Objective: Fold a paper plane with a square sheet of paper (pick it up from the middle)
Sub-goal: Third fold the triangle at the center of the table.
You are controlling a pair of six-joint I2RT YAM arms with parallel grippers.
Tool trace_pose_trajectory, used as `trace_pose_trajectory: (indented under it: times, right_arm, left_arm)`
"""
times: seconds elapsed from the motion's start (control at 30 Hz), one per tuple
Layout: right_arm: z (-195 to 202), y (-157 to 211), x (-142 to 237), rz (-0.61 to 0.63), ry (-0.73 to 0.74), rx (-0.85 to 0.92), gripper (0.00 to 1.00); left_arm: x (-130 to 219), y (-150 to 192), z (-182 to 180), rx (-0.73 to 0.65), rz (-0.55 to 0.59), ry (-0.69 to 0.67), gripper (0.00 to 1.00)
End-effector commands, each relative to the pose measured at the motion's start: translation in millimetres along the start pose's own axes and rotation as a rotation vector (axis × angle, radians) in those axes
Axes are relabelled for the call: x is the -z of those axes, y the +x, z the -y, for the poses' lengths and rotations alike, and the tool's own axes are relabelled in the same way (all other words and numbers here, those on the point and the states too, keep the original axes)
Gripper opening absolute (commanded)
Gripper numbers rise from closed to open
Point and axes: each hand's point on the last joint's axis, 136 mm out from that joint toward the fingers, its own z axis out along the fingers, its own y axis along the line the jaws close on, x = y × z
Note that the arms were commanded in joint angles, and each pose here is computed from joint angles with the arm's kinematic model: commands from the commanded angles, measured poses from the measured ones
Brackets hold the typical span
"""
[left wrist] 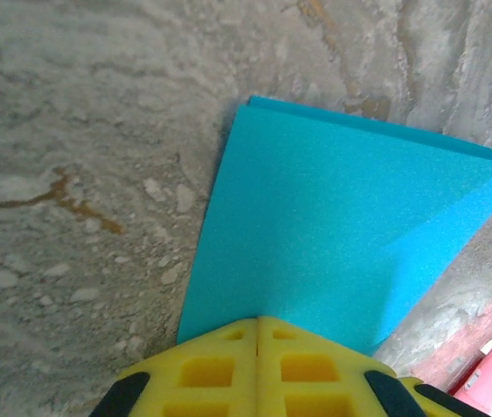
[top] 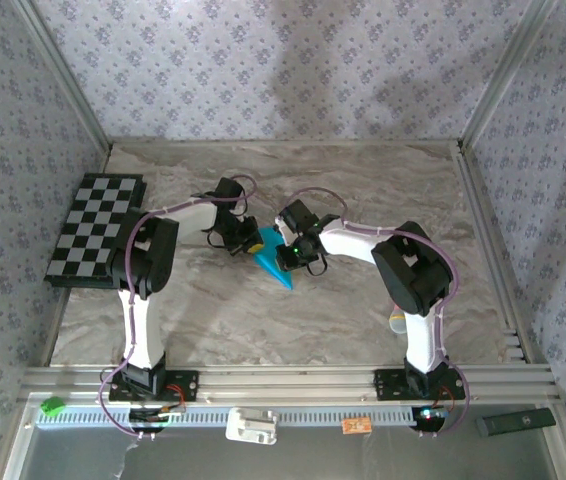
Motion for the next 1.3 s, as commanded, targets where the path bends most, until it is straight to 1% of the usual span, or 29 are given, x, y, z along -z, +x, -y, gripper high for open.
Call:
trace_pose_trajectory:
  times: [0.0, 0.2, 0.4, 0.53, 0.73, 0.93, 1.13, 1.27]
  right_arm:
    - [8.8, 10.6, -8.9, -0.052, 0.042, -0.03, 0.12]
    - [7.9, 11.2, -10.7, -0.058, 0.039, -0.031, 0.12]
    - [7.6, 13.3, -11.7, -0.066, 0.036, -0.038, 0.12]
    - [7.7, 14.1, -12.7, -0.069, 0.034, -0.042, 0.12]
    - [7.4, 14.1, -14.1, -0.071, 0.031, -0.045, 0.12]
    - [8.2, 13.1, -13.0, -0.069, 0.034, -0.046, 0.12]
    - [7.1, 12.4, -13.2, -0.068, 0.032, -0.044, 0.12]
    - [8.1, 12.8, -12.7, -0.071, 0.036, -0.043, 0.12]
  left_arm:
    - [33.8, -1.5, 15.5, -0.012, 0.066, 0.016, 0.12]
    - [52.4, 1.6, 18.1, 0.028, 0.139, 0.054, 0.24]
    - [52.1, 21.8, 28.1, 0.053, 0.136, 0.136, 0.27]
    - [42.9, 38.6, 35.4, 0.061, 0.11, 0.176, 0.23]
    - [28.2, 49.0, 32.7, 0.099, 0.083, 0.211, 0.15]
    - [15.5, 59.1, 27.7, 0.107, 0.055, 0.205, 0.14]
    - [13.6, 56.2, 30.9, 0.091, 0.057, 0.214, 0.13]
    - [8.1, 57.0, 23.8, 0.096, 0.05, 0.193, 0.12]
